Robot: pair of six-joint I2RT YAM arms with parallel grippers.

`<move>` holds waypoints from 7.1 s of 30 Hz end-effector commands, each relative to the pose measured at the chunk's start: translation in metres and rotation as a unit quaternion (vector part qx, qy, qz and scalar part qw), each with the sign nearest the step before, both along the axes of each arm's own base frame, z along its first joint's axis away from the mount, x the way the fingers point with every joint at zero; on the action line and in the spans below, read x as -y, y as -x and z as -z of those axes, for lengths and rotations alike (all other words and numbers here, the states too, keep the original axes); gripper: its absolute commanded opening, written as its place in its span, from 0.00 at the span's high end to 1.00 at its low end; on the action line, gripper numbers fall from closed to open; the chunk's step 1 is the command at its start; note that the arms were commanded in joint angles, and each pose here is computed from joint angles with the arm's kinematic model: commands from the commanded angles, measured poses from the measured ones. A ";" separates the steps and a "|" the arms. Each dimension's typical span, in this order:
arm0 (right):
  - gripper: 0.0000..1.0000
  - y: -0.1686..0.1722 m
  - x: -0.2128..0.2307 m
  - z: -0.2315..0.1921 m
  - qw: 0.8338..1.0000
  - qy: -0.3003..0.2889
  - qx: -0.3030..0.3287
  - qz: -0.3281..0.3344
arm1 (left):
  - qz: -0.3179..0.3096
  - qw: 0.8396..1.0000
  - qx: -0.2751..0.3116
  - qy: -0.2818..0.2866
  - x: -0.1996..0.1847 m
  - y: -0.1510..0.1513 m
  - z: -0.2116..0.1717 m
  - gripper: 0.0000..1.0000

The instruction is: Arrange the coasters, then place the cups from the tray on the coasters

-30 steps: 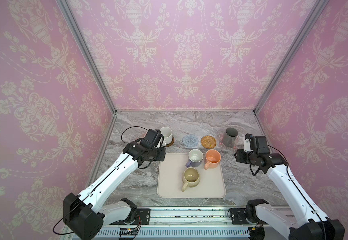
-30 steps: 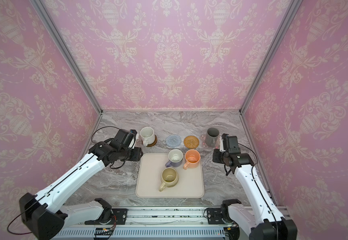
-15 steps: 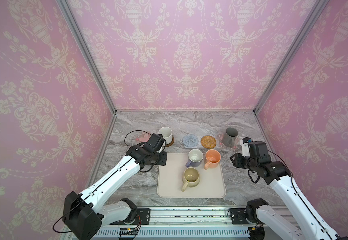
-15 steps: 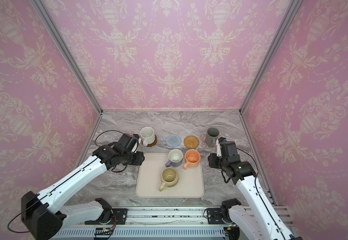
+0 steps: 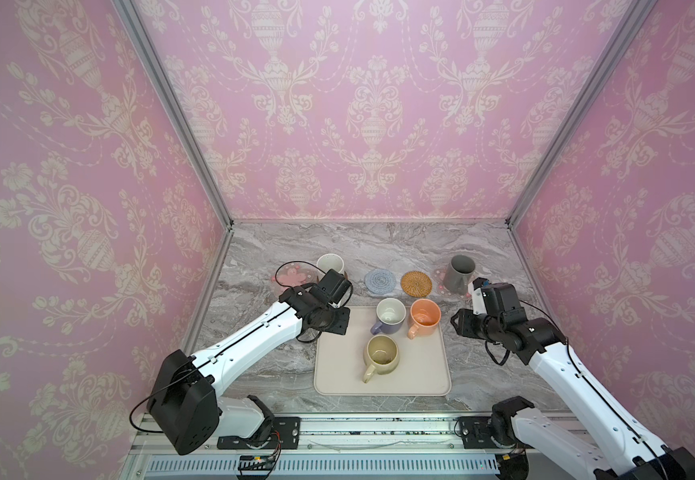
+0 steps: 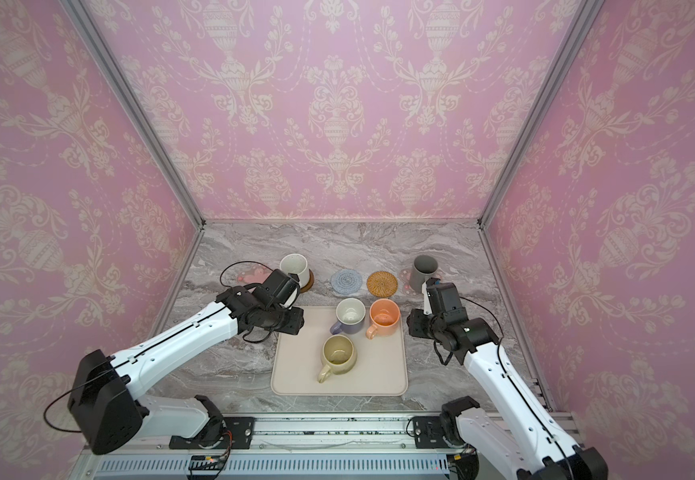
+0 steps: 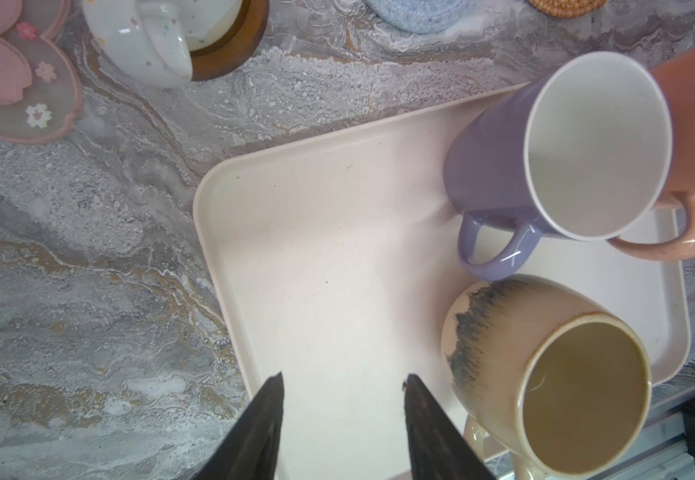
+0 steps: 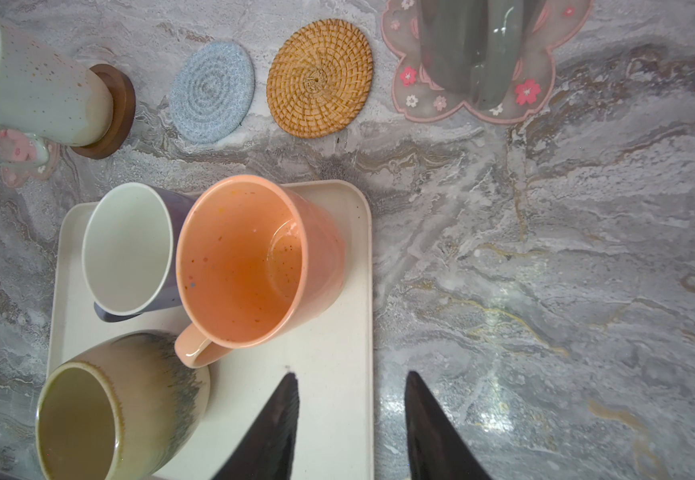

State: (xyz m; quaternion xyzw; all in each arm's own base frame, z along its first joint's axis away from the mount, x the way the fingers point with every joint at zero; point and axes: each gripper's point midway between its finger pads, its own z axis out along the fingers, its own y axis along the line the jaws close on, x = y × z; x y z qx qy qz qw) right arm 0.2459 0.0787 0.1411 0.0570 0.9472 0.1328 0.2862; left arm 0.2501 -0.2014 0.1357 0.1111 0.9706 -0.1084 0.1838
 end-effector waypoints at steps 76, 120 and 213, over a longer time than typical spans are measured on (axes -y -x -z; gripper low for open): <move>0.54 0.035 -0.006 0.017 0.999 -0.006 -0.034 -0.016 | 0.071 0.992 -0.020 -0.099 0.054 -0.039 0.054 0.50; 0.53 0.036 -0.006 0.020 0.999 0.004 -0.042 -0.015 | 0.141 0.990 -0.019 0.011 0.095 -0.033 0.043 0.51; 0.55 0.039 -0.008 0.018 0.999 0.009 -0.030 -0.020 | 0.200 0.978 0.032 -0.043 0.087 -0.042 0.047 1.00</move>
